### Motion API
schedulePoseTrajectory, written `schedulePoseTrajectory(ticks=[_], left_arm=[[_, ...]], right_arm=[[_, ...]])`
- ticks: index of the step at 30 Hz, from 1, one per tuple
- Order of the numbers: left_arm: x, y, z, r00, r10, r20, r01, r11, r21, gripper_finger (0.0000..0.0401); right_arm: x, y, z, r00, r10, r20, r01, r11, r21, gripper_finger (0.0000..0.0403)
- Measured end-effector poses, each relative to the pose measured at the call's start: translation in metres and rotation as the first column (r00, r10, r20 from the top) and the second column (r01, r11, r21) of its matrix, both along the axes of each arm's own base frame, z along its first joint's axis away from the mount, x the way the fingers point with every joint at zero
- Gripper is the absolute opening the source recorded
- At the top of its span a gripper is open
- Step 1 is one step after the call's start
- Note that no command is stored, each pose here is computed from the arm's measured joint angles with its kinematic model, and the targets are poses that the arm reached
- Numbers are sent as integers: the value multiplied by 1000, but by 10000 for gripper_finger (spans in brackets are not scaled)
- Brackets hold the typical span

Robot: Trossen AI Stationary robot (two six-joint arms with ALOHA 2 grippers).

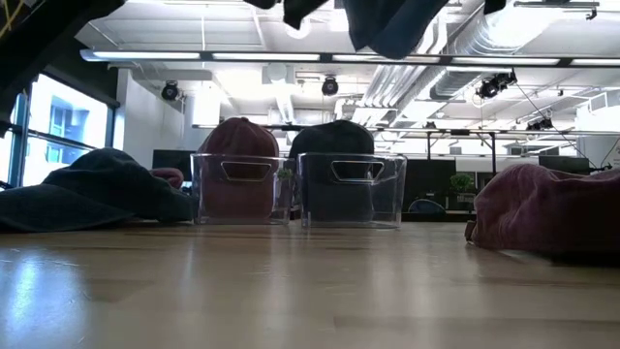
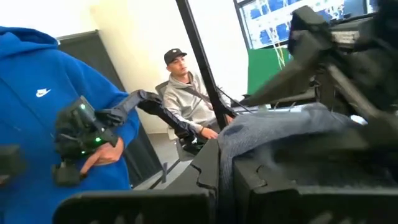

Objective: Pick & Place hat
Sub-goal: Put the right blue cap into the right bin

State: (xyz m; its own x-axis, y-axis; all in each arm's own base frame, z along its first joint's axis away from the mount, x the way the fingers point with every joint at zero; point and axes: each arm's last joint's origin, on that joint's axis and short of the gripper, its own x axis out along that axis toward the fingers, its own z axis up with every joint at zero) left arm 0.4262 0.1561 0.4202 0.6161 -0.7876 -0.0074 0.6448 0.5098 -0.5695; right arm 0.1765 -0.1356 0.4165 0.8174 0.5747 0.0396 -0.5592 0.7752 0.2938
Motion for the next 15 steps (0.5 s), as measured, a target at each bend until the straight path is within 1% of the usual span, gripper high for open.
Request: schedulePoseTrajectory(ticks=[2,4,8,12,15], left_arm=[[2,-4,0,997,-60,40,59,998,23,246],[4,-9,1,992,-107,72,104,994,39,235],[3,-12,10,979,-148,142,138,988,76,201],[1,-14,16,975,-169,147,160,985,72,154],[1,-14,15,974,-178,142,169,983,72,107]], right_arm=[[-5,2,3,1000,-5,-7,6,1000,13,6],[-10,5,6,999,24,-24,-23,999,26,6],[-16,11,9,998,59,-31,-59,998,22,3],[-17,12,10,997,64,-31,-63,998,21,9],[-17,12,9,994,88,-58,-85,995,47,6]])
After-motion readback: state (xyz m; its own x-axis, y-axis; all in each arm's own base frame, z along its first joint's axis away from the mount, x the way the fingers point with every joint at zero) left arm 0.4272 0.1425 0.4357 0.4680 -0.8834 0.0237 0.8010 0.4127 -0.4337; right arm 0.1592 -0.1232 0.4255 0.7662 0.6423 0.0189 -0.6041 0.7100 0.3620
